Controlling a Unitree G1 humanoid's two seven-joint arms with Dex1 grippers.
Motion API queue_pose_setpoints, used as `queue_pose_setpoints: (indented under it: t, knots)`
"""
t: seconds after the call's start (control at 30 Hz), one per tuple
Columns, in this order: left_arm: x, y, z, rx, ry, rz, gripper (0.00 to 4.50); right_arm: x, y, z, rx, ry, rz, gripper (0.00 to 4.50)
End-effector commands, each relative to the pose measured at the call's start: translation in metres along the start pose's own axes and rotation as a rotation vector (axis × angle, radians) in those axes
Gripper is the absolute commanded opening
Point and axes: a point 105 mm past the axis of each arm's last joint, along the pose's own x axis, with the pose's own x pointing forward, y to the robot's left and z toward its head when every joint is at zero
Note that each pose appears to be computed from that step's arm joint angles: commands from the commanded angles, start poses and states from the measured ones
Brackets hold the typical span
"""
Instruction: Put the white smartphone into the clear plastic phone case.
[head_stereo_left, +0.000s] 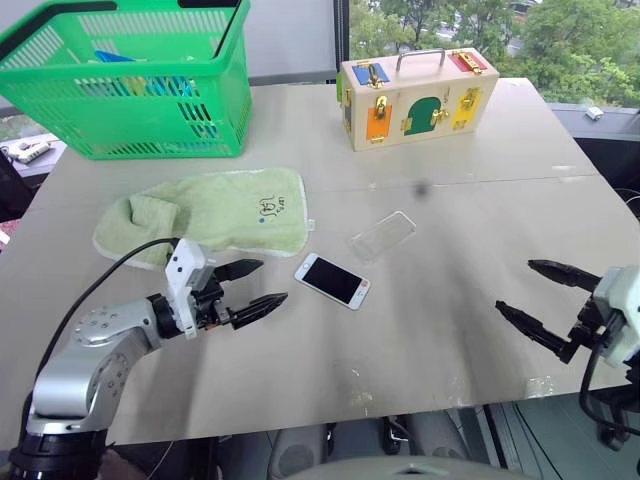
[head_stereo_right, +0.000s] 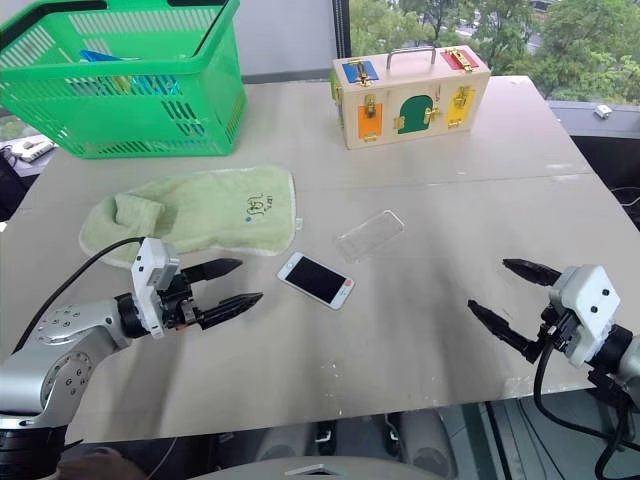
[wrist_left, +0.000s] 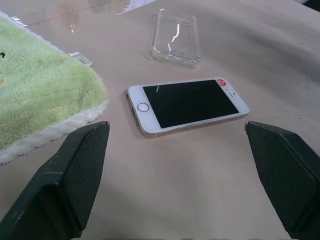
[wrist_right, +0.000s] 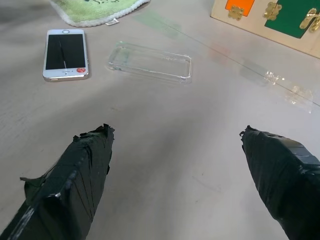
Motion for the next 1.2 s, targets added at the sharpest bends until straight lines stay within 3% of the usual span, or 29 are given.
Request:
queue_pose_setpoints:
  t: [0.03,0.27,0.4,0.57,0.77,1.0,1.2]
  knots:
    - [0.005,-0.008,0.007,0.033,-0.001,-0.040,4.50,0.012,0.003,0.019,-0.044,-0.031,0.001,4.46]
    - [0.036,-0.027,0.028,0.104,-0.030,-0.122,4.50,0.053,0.041,0.043,0.001,-0.090,0.124,4.46]
    - [0.052,-0.023,0.036,0.123,0.019,-0.140,4.50,0.063,0.060,0.041,-0.019,-0.076,0.230,4.46]
    - [0.058,-0.017,0.027,0.184,0.091,-0.198,4.50,0.089,0.080,0.030,-0.026,-0.033,0.350,4.46]
    - [0.062,-0.008,0.022,0.253,0.129,-0.304,4.50,0.106,0.083,0.022,-0.038,-0.020,0.347,4.46]
    - [0.082,0.010,0.018,0.394,0.163,-0.415,4.50,0.096,0.087,0.023,-0.040,-0.023,0.331,4.46]
    - [0.065,0.025,0.021,0.370,0.121,-0.410,4.50,0.126,0.086,0.031,0.047,0.002,0.341,4.46]
